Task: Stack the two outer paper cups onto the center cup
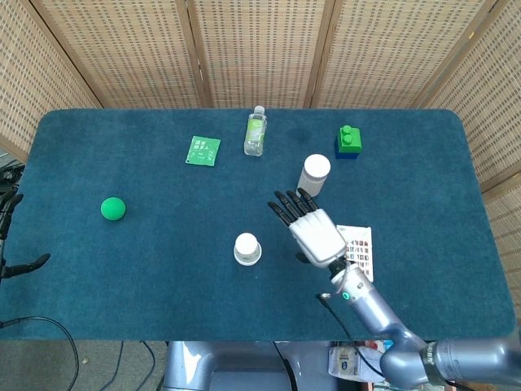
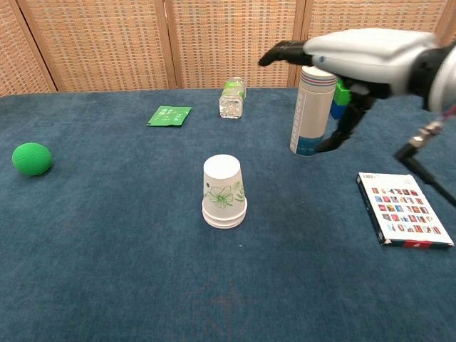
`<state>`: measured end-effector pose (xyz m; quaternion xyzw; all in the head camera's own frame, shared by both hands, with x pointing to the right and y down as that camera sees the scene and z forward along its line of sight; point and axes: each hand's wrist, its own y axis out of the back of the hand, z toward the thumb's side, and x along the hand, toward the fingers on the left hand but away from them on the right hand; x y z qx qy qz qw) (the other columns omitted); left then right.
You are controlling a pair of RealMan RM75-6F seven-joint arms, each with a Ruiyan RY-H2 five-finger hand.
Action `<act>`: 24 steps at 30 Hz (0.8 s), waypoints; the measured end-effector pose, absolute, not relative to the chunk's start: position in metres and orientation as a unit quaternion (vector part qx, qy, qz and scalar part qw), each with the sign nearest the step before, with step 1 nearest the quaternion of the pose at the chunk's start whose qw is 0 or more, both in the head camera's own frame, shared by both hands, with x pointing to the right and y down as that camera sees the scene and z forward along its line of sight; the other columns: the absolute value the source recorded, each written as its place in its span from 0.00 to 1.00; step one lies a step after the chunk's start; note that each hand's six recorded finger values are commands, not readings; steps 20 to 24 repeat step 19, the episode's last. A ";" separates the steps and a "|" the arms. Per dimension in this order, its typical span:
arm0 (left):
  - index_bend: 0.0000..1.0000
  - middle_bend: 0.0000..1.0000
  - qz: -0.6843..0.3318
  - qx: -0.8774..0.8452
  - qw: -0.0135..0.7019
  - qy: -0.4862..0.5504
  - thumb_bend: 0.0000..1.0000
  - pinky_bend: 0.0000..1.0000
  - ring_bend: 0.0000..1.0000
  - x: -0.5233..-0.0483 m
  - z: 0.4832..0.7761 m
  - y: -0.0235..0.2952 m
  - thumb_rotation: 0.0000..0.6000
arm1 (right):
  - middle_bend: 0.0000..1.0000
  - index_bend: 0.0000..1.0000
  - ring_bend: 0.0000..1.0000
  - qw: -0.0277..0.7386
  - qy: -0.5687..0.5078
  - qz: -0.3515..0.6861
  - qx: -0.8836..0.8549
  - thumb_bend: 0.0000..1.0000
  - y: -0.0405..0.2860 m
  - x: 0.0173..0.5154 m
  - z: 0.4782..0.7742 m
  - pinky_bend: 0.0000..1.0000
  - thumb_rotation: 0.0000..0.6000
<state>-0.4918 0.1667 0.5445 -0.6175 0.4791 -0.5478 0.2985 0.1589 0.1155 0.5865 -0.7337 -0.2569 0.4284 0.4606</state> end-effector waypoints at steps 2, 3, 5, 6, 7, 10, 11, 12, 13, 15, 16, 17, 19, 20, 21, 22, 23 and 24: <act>0.00 0.00 -0.548 -0.617 0.300 0.479 0.18 0.00 0.00 -0.491 0.545 0.170 1.00 | 0.00 0.00 0.00 0.462 -0.292 0.419 -0.725 0.00 0.122 0.189 0.579 0.00 1.00; 0.00 0.00 -0.547 -0.617 0.301 0.479 0.18 0.00 0.00 -0.490 0.545 0.171 1.00 | 0.00 0.00 0.00 0.460 -0.314 0.415 -0.719 0.00 0.127 0.208 0.575 0.00 1.00; 0.00 0.00 -0.545 -0.618 0.303 0.479 0.18 0.00 0.00 -0.488 0.545 0.175 1.00 | 0.00 0.00 0.00 0.450 -0.347 0.419 -0.708 0.00 0.139 0.243 0.572 0.00 1.00; 0.00 0.00 -0.543 -0.619 0.304 0.478 0.18 0.00 0.00 -0.486 0.546 0.176 1.00 | 0.00 0.00 0.00 0.443 -0.364 0.427 -0.699 0.00 0.148 0.267 0.571 0.00 1.00; 0.00 0.00 -0.542 -0.620 0.306 0.478 0.18 0.00 0.00 -0.484 0.546 0.178 1.00 | 0.00 0.00 0.00 0.440 -0.373 0.435 -0.691 0.00 0.156 0.285 0.570 0.00 1.00; 0.00 0.00 -0.536 -0.621 0.313 0.478 0.13 0.00 0.00 -0.481 0.547 0.182 1.00 | 0.00 0.00 0.00 0.437 -0.386 0.464 -0.667 0.00 0.182 0.334 0.568 0.00 1.00; 0.00 0.00 -0.536 -0.621 0.315 0.478 0.10 0.00 0.00 -0.481 0.547 0.182 1.00 | 0.00 0.00 0.00 0.436 -0.389 0.470 -0.661 0.00 0.189 0.345 0.567 0.00 1.00; 0.00 0.00 -0.535 -0.622 0.315 0.477 0.09 0.00 0.00 -0.481 0.548 0.183 1.00 | 0.00 0.00 0.00 0.434 -0.393 0.477 -0.655 0.00 0.198 0.357 0.565 0.00 1.00; 0.00 0.00 -0.536 -0.623 0.317 0.474 0.07 0.00 0.00 -0.481 0.549 0.183 1.00 | 0.00 0.00 0.00 0.433 -0.396 0.481 -0.651 0.00 0.203 0.364 0.563 0.00 1.00; 0.00 0.00 -0.539 -0.626 0.317 0.466 0.06 0.00 0.00 -0.481 0.552 0.184 1.00 | 0.00 0.00 0.00 0.432 -0.402 0.485 -0.645 0.00 0.213 0.375 0.559 0.00 1.00; 0.00 0.00 -0.541 -0.629 0.317 0.460 0.06 0.00 0.00 -0.480 0.555 0.184 1.00 | 0.00 0.00 0.00 0.433 -0.404 0.485 -0.643 0.00 0.216 0.378 0.558 0.00 1.00; 0.00 0.00 -0.542 -0.632 0.317 0.455 0.06 0.00 0.00 -0.479 0.557 0.185 1.00 | 0.00 0.00 0.00 0.434 -0.406 0.486 -0.641 0.00 0.219 0.381 0.556 0.00 1.00; 0.00 0.00 -0.542 -0.633 0.319 0.451 0.06 0.00 0.00 -0.477 0.559 0.185 1.00 | 0.00 0.00 0.00 0.435 -0.410 0.485 -0.639 0.00 0.225 0.383 0.554 0.00 1.00; 0.00 0.00 -0.542 -0.633 0.319 0.451 0.06 0.00 0.00 -0.477 0.559 0.185 1.00 | 0.00 0.00 0.00 0.435 -0.410 0.485 -0.639 0.00 0.225 0.383 0.554 0.00 1.00; 0.00 0.00 -0.542 -0.633 0.319 0.451 0.06 0.00 0.00 -0.477 0.559 0.185 1.00 | 0.00 0.00 0.00 0.435 -0.410 0.485 -0.639 0.00 0.225 0.383 0.554 0.00 1.00; 0.00 0.00 -0.542 -0.633 0.319 0.451 0.06 0.00 0.00 -0.477 0.559 0.185 1.00 | 0.00 0.00 0.00 0.435 -0.410 0.485 -0.639 0.00 0.225 0.383 0.554 0.00 1.00; 0.00 0.00 -0.542 -0.633 0.319 0.451 0.06 0.00 0.00 -0.477 0.559 0.185 1.00 | 0.00 0.00 0.00 0.435 -0.410 0.485 -0.639 0.00 0.225 0.383 0.554 0.00 1.00; 0.00 0.00 -0.542 -0.633 0.319 0.451 0.06 0.00 0.00 -0.477 0.559 0.185 1.00 | 0.00 0.00 0.00 0.435 -0.410 0.485 -0.639 0.00 0.225 0.383 0.554 0.00 1.00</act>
